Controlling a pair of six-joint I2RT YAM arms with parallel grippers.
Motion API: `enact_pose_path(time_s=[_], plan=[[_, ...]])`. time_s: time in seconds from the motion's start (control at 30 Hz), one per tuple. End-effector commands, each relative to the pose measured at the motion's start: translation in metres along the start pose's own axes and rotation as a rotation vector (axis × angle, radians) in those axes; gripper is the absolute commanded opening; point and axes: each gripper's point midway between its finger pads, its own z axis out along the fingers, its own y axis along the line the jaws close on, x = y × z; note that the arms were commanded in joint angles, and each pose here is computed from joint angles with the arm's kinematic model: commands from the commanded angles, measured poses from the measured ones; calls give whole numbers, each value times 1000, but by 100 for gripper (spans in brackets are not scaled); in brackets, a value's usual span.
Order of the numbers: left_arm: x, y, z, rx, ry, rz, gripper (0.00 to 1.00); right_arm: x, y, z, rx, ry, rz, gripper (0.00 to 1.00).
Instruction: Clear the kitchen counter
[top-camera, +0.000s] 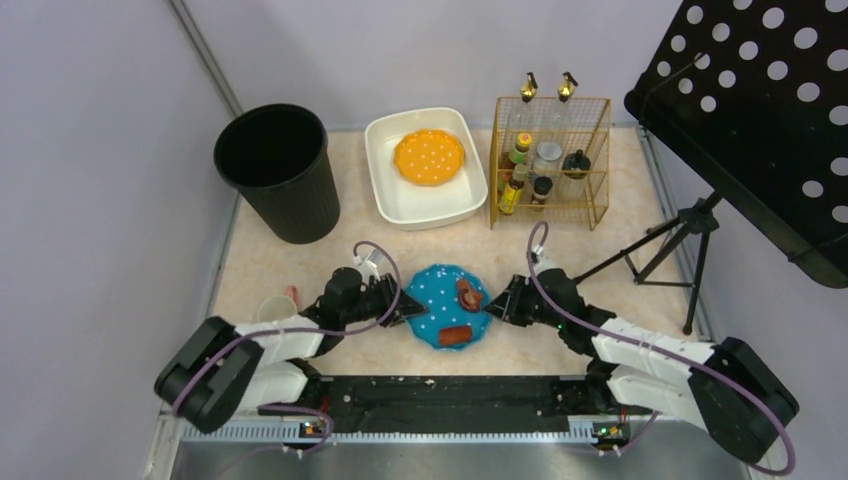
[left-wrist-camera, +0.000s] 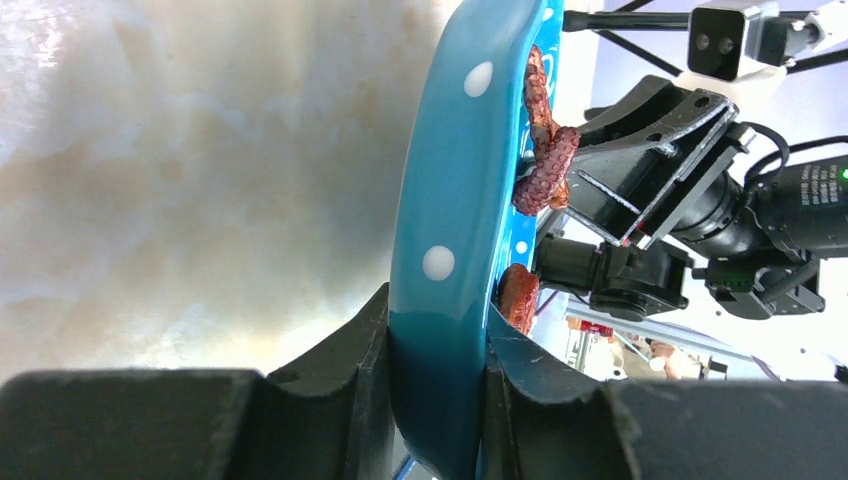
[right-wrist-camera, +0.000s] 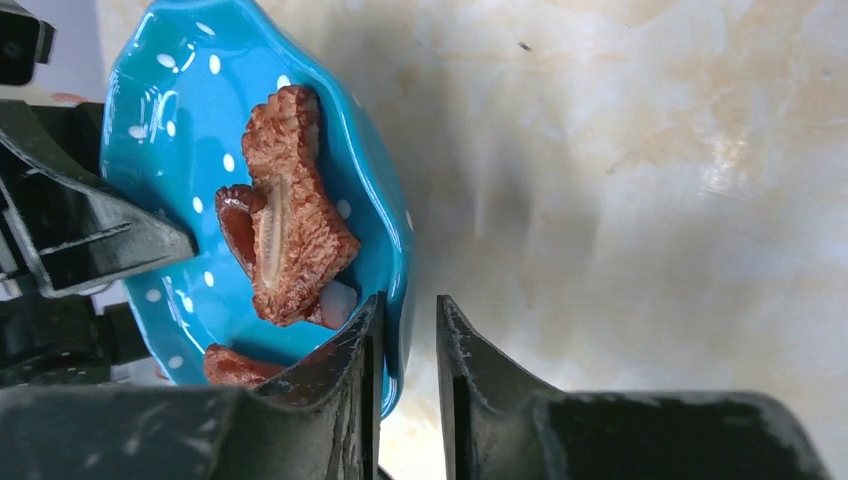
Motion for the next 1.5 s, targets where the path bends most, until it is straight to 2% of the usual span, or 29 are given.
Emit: enact_pose_path(time_s=[0.0, 0.17, 0.37, 0.63, 0.97, 1.17, 1.47], plan=[[-31, -62, -16, 162, -119, 92, 0, -9, 2, -11, 49, -11, -34, 27], [-38, -83, -32, 206, -169, 105, 0, -17, 15, -24, 25, -32, -36, 45], [-44, -101, -45, 239, -211, 126, 0, -34, 31, -45, 15, -89, -49, 52], [-52, -124, -65, 276, -275, 145, 0, -50, 44, -69, 12, -150, -63, 53], [-76, -187, -99, 314, -359, 162, 0, -43, 37, -63, 10, -138, -43, 53], [-108, -232, -124, 303, -440, 201, 0, -37, 35, -58, -10, -125, -27, 53], [-181, -261, -172, 265, -599, 175, 0, -32, 38, -54, -41, -107, -23, 53]])
